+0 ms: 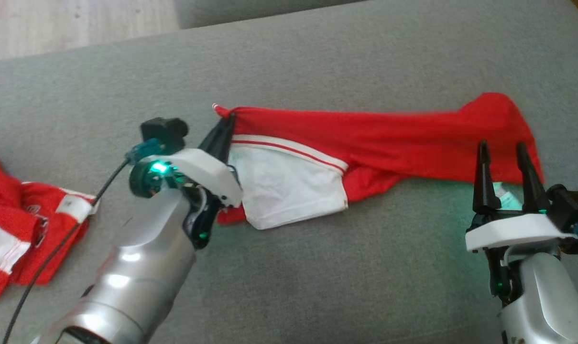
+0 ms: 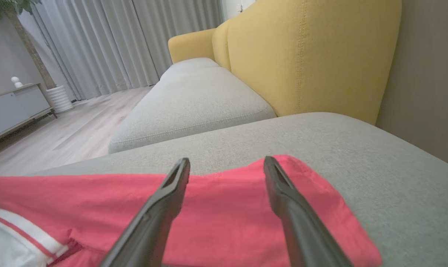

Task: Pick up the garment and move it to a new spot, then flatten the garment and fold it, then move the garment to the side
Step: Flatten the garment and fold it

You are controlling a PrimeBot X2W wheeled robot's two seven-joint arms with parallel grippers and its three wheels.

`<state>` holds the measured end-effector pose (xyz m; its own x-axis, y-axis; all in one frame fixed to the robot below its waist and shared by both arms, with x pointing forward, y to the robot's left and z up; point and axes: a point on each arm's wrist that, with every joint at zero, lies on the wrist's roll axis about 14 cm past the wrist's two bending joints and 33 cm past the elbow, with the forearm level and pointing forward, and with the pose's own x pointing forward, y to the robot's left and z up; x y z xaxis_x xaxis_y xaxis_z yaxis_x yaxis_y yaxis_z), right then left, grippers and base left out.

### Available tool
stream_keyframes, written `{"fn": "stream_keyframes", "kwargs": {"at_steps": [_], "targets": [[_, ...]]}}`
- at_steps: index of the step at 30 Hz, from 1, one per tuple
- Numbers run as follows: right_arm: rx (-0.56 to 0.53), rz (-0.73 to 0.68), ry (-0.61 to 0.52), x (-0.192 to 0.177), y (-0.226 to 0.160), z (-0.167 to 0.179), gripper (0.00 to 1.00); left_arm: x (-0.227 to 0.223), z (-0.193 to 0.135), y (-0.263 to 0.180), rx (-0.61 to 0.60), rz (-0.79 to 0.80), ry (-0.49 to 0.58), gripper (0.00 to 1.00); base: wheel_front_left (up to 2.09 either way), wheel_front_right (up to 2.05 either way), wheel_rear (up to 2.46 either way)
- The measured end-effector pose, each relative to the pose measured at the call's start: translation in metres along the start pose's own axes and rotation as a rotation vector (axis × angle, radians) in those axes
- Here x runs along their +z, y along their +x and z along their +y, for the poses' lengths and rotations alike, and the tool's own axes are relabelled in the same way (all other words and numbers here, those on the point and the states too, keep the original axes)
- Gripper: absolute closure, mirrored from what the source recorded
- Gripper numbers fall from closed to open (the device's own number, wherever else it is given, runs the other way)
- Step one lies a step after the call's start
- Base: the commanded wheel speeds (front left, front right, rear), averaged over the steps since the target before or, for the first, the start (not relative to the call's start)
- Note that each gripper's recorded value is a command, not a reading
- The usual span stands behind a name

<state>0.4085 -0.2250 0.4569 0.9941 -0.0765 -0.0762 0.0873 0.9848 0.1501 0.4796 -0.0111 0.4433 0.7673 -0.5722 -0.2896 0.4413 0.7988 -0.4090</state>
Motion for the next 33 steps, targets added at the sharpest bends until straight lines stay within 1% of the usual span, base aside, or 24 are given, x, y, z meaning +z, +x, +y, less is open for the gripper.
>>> {"fn": "stream_keyframes", "kwargs": {"at_steps": [6, 19, 20, 21, 22, 25, 30, 32, 33], "targets": [[0.034, -0.005, -0.004, 0.002, 0.005, 0.012, 0.00, 0.003, 0.025, -0.016, 0.066, -0.032, -0.029, 1.00, 0.00, 0.00, 0.00], [0.046, 0.026, -0.005, -0.009, 0.011, 0.016, 0.00, -0.007, 0.055, -0.022, 0.133, -0.029, -0.060, 1.00, 0.00, 0.00, 0.00], [0.046, 0.028, -0.005, -0.010, 0.011, 0.017, 0.00, -0.008, 0.055, -0.022, 0.133, -0.027, -0.063, 0.81, 0.00, 0.00, 0.00], [0.047, 0.028, -0.005, -0.010, 0.011, 0.017, 0.00, -0.009, 0.054, -0.022, 0.132, -0.023, -0.066, 0.49, 0.00, 0.00, 0.00], [0.048, 0.028, -0.005, -0.010, 0.011, 0.017, 0.00, -0.010, 0.054, -0.022, 0.132, -0.019, -0.066, 0.01, 0.00, 0.00, 0.00], [0.049, 0.026, -0.006, -0.009, 0.011, 0.018, 0.00, -0.008, 0.055, -0.024, 0.136, -0.032, -0.065, 0.00, 0.00, 0.00, 0.00], [0.060, 0.016, -0.026, -0.003, 0.012, 0.017, 0.00, 0.009, 0.056, -0.030, 0.136, -0.102, -0.042, 0.00, 0.00, 0.00, 0.00], [0.067, 0.009, -0.032, 0.000, 0.013, 0.018, 0.00, 0.018, 0.059, -0.035, 0.137, -0.130, 0.000, 0.00, 0.00, 0.00, 0.00], [0.077, 0.003, -0.033, 0.003, 0.014, 0.021, 0.00, 0.021, 0.063, -0.040, 0.152, -0.129, 0.048, 0.00, 0.00, 0.00, 0.00]]}}
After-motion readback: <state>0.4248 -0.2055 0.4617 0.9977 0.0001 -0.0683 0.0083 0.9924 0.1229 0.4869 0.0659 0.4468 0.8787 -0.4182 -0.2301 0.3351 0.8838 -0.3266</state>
